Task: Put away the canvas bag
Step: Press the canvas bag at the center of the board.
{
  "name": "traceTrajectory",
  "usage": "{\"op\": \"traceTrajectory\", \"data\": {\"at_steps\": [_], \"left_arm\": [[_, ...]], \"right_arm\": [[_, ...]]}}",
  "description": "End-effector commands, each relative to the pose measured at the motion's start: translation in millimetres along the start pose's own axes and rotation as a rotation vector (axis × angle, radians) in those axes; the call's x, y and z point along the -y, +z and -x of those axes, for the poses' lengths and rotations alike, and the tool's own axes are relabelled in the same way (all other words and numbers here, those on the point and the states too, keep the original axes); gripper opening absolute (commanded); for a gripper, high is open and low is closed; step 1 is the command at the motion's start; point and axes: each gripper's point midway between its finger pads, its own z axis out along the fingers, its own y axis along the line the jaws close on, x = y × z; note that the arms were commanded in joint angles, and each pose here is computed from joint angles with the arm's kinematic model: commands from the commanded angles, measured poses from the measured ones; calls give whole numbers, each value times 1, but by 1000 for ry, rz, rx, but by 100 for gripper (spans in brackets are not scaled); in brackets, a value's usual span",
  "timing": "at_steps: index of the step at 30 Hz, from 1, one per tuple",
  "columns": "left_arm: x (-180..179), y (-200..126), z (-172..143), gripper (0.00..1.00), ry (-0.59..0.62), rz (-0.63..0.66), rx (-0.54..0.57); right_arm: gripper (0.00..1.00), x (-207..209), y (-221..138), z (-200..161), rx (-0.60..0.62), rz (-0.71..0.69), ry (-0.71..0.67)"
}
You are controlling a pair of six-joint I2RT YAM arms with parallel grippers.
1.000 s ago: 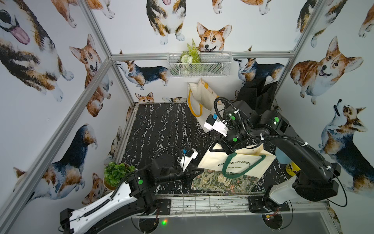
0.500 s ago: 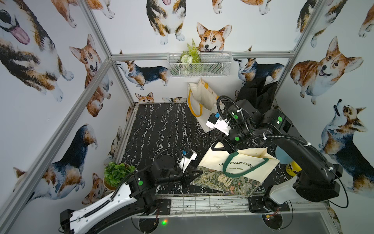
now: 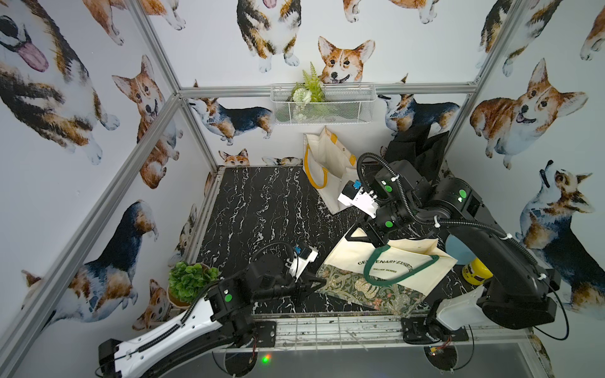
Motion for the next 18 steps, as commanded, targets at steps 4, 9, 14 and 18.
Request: {"op": "traceTrajectory", "data": {"at_steps": [4, 9, 14, 18], "left_arm": [[2, -5, 3, 0, 4, -1, 18], [14, -7, 26, 27, 27, -26, 65], [33, 0, 57, 45, 102, -62, 67], [40, 15, 69, 45, 134, -85, 35]], "right_arm": [[0, 0, -1, -1, 7, -2, -18], [0, -2, 10, -5, -11, 41, 21], [0, -8, 24, -7, -16, 85, 52], [0, -16, 34, -9, -17, 96, 43]]}}
